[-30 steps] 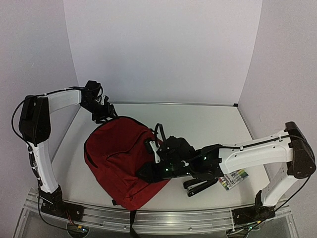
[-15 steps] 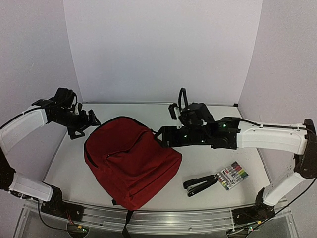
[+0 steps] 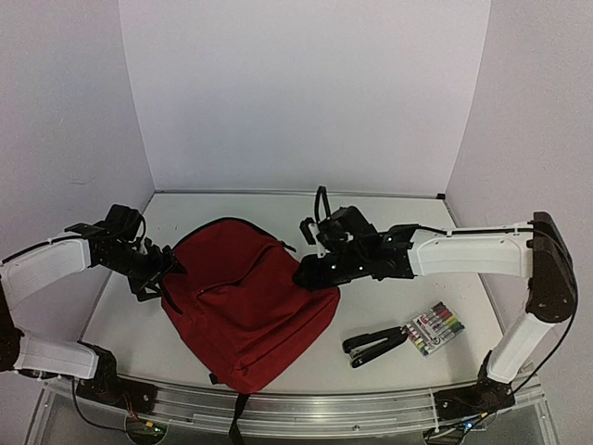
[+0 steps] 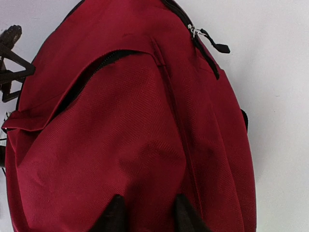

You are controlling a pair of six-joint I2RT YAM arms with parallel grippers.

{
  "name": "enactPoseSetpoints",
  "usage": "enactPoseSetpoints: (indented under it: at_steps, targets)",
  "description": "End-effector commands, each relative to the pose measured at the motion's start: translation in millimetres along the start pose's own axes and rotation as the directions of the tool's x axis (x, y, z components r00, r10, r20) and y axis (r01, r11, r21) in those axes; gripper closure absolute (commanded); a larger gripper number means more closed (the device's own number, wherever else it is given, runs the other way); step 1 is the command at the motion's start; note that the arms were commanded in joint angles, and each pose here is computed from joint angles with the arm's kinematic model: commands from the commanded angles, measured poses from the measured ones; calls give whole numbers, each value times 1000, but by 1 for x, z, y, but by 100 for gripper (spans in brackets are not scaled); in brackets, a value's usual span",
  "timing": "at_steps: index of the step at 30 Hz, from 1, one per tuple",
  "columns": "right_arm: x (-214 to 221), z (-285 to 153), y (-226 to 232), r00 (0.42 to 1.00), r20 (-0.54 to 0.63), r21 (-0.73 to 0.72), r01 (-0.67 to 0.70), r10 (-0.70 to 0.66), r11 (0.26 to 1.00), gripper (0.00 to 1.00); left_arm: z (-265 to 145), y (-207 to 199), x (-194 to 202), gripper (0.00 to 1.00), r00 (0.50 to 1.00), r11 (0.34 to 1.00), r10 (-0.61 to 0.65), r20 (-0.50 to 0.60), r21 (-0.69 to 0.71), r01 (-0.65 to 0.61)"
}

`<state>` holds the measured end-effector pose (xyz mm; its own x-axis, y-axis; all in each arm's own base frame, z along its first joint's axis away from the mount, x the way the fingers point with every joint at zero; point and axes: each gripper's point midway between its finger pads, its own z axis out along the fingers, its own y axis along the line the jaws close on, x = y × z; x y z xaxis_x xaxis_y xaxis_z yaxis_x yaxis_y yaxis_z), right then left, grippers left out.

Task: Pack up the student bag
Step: Adjust the student bag at the center of the board.

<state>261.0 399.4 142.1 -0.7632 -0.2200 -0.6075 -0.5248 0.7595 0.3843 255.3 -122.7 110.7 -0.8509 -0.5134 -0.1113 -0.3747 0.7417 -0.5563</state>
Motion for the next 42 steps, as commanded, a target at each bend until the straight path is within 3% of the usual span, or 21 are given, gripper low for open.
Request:
enactPoseSetpoints:
  at_steps: [1,3,9,14,18,20,23,27,35,42]
  targets:
    - [21,-6,12,998,-43,-103,-48,44,994,92,18,-21,-12,24,1000,995,24,-7,93,-23]
    - [25,-13,18,997,-37,-139,-77,72,987,99,27,-29,-18,30,999,991,47,-11,126,-45]
    - [51,-22,36,990,-63,-202,-134,124,970,100,54,-62,-40,43,991,968,133,-29,216,-124]
    - [65,-24,81,990,-74,-283,-140,124,949,100,69,-111,-63,47,978,909,207,-17,373,-186]
    - [59,-34,109,988,-38,-324,-157,153,933,98,77,-142,-82,47,963,875,270,12,414,-250]
    - [46,-46,113,982,3,-334,-175,186,926,88,74,-153,-94,46,955,865,294,47,411,-287]
    - [25,-71,104,967,93,-315,-197,237,929,61,64,-157,-105,41,944,874,318,91,358,-329]
    - [14,-91,69,951,146,-242,-232,272,942,44,40,-150,-108,24,923,887,361,136,257,-385]
    - [15,-81,7,947,120,-170,-275,297,946,32,-5,-124,-50,13,899,877,427,91,198,-437]
    - [22,-65,6,959,52,-179,-267,280,947,33,-19,-116,33,9,914,862,404,-35,349,-368]
